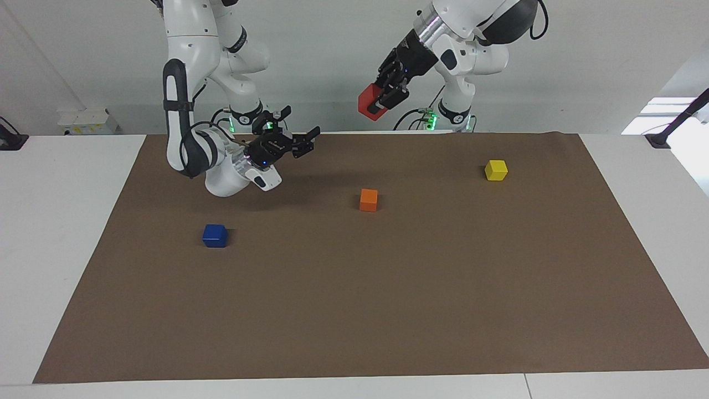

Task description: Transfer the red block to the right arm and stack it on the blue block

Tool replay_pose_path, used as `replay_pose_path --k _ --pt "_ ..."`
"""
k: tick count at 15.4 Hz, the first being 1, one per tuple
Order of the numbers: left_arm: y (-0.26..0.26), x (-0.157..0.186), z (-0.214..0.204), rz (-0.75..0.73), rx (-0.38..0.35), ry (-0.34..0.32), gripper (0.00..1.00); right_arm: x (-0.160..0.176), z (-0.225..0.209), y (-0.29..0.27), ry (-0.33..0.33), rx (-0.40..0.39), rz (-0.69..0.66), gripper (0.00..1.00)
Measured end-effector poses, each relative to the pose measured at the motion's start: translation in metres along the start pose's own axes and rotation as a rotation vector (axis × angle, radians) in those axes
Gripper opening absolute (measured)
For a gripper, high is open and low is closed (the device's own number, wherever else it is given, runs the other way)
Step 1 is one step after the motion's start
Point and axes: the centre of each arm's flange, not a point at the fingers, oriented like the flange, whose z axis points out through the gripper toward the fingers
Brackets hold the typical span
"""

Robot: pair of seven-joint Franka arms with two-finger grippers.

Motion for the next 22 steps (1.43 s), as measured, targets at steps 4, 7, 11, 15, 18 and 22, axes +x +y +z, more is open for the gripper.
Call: replay_pose_path --k 4,7,11,15,18,22 --pt "-0.019 -0.02 0.036 -0.016 -0.037 -0.025 0.55 -0.006 0.027 0.027 0.037 0.079 0.025 1.0" --pt "-0.053 -0.037 0.068 0.022 -0.047 -0.03 0.55 -0.011 0.043 0.042 0.039 0.095 0.048 1.0" --pt "-0.069 -0.035 0.072 0.029 -0.067 -0.024 0.55 -0.012 0.051 0.048 0.05 0.11 0.049 1.0" --pt "-0.064 -0.031 0.069 -0.027 -0.085 -0.032 0.55 -0.02 0.068 0.062 0.02 0.113 0.076 1.0" --pt "-0.059 -0.027 0.069 -0.081 -0.109 -0.044 0.55 -0.026 0.078 0.068 -0.001 0.112 0.09 1.0" --pt "-0.059 -0.023 0.073 -0.097 -0.104 -0.038 0.55 -0.027 0.08 0.069 -0.005 0.112 0.093 1.0"
